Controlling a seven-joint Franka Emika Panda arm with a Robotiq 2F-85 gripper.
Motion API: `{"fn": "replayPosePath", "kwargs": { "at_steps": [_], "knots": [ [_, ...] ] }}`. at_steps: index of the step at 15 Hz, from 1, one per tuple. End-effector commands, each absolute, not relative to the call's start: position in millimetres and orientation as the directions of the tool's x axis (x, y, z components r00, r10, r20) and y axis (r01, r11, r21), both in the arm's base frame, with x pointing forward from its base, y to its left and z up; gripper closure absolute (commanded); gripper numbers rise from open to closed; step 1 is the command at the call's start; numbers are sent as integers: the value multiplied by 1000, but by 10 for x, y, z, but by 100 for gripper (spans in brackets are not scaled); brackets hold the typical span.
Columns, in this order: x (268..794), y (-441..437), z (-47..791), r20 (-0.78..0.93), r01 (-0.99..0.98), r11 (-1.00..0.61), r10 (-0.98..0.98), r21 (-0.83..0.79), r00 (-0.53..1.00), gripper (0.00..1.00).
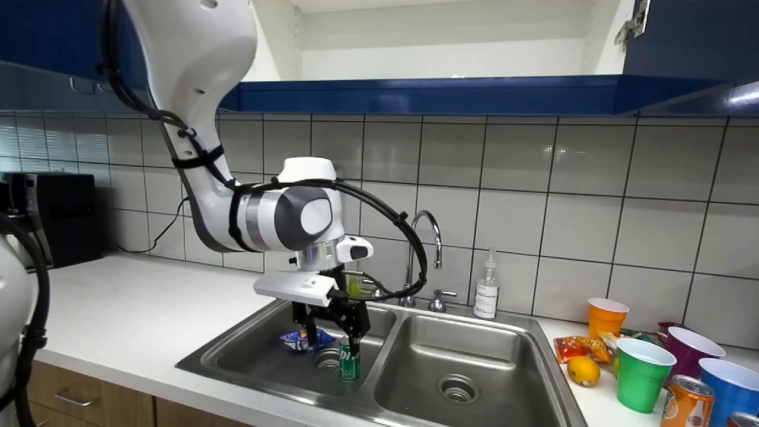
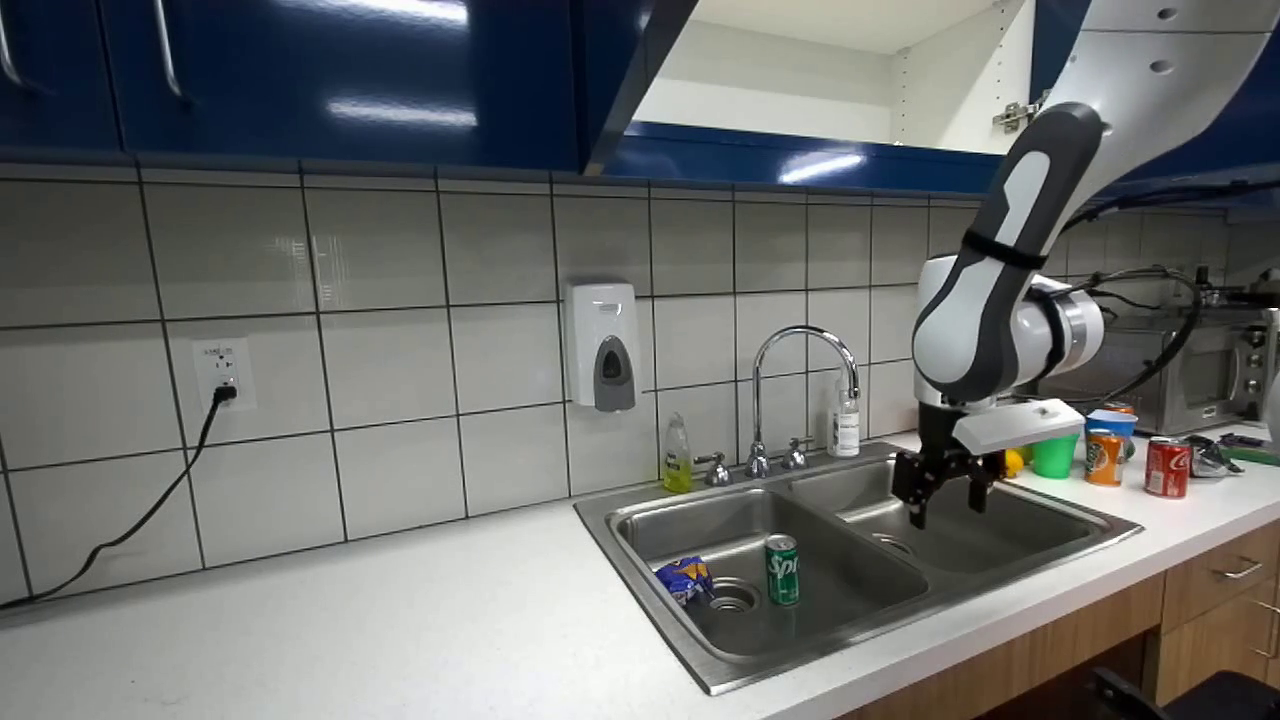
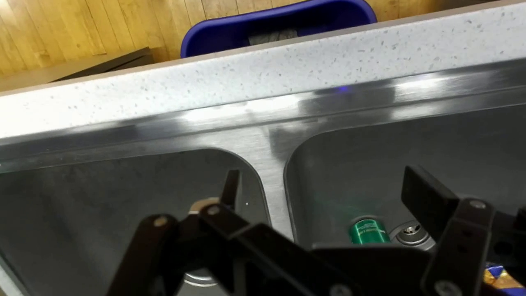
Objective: Remove the can from the sink and put it in the top cabinet
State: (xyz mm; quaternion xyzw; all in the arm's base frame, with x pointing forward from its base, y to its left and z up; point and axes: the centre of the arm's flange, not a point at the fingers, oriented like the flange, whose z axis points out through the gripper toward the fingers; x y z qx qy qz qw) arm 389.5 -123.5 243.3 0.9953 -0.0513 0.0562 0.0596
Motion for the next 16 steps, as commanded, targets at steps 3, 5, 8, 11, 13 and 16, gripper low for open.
{"fn": "replayPosePath", "kwargs": {
  "at_steps": [3,5,8,11,13,16],
  "knots": [
    [4207,-1166,2080,150,-80,-989,-61,122,987,0],
    [4301,-1117,1969,157,-66,-991,-47,118,987,0],
    [4442,-1035,1809,167,-43,-992,-22,122,986,0],
    [4582,-983,1655,175,-20,-991,3,131,985,0],
    [4672,-948,1555,179,-12,-991,12,133,984,0],
    [4799,-892,1424,185,-19,-991,6,130,983,0]
  ]
}}
